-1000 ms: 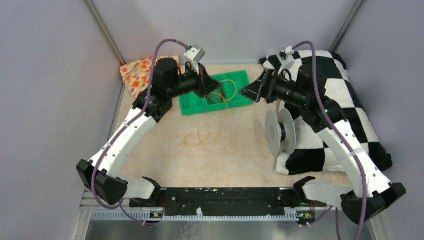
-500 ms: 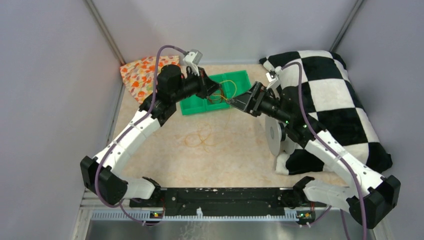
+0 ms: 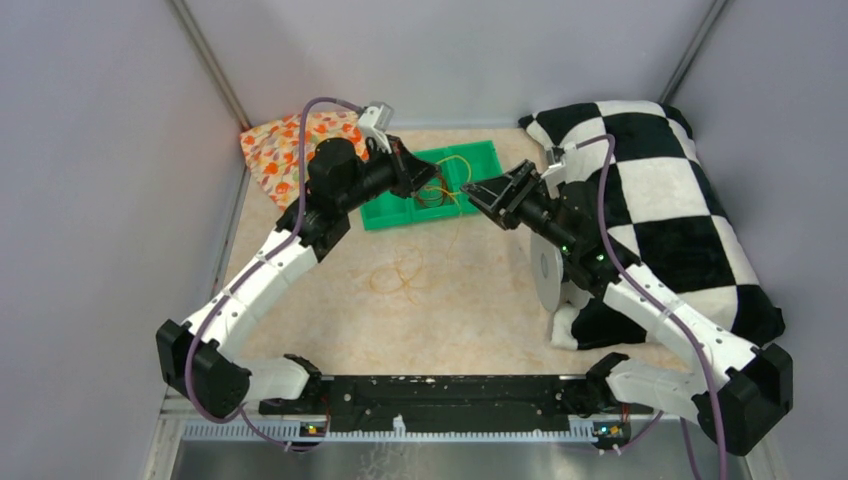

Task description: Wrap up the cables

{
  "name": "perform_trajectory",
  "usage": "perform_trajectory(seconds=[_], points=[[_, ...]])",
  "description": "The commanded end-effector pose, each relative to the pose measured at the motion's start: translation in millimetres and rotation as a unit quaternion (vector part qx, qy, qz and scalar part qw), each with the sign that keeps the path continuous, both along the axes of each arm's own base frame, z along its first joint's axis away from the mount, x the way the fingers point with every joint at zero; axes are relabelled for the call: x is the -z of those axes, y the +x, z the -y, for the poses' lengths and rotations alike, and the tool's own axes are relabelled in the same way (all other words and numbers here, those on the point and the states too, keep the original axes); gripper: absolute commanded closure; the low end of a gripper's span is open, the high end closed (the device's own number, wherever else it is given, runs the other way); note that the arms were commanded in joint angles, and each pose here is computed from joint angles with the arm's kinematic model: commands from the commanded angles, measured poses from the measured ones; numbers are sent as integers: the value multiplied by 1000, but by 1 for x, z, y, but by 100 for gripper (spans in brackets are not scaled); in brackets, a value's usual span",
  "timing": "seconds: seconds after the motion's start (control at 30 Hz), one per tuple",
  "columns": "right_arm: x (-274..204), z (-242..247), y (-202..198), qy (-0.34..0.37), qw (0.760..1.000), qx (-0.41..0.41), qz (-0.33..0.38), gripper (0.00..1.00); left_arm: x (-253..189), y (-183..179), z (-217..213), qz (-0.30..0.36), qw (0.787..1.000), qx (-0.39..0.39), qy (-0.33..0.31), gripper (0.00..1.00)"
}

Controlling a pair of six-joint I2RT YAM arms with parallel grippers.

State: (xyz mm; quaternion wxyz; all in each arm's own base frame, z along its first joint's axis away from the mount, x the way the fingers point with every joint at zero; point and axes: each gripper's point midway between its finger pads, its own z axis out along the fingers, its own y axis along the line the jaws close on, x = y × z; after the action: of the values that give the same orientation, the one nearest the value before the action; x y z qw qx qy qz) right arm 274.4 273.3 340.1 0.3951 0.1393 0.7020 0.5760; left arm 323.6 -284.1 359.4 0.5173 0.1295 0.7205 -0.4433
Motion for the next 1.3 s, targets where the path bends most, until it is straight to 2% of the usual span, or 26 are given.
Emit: perform_trajectory(seconds=[0.0,0.1,0.2,0.4,0.53,0.6,0.7,0.77,0.9,1.0,1.03,1.13,1.27], points=[[-19,-6,4,33,999,-2,22,43,-24,-6,-4,36,999,0,-24,100],[-22,-10,6,14,999,-10,31,43,-19,-8,-1,28,999,10,-21,100],[-25,-9,10,13,999,-1,34,54,-14,-7,0,23,999,11,-20,100],[-20,2,10,-23,999,21,29,100,2,3,16,3,999,42,-4,100],[-17,41,7,-130,988,71,50,100,16,10,42,-8,995,100,2,100],[-23,67,5,-172,980,76,67,100,31,8,60,-38,989,143,17,100],[-18,110,0,-243,965,80,50,100,48,8,92,-39,982,179,42,100],[-7,140,-4,-306,947,94,21,100,53,13,114,-28,978,202,41,100],[4,179,-18,-411,903,121,-41,100,70,28,155,-45,957,284,33,100],[-20,190,-15,-430,891,143,-32,100,84,58,177,-31,956,290,39,100],[-26,191,-14,-433,889,144,-26,100,76,65,183,-16,956,292,35,100],[-33,196,-17,-446,882,150,-22,100,93,75,197,-34,949,311,26,100],[-3,204,-29,-469,871,139,-41,100,127,71,213,-69,937,342,-4,100]])
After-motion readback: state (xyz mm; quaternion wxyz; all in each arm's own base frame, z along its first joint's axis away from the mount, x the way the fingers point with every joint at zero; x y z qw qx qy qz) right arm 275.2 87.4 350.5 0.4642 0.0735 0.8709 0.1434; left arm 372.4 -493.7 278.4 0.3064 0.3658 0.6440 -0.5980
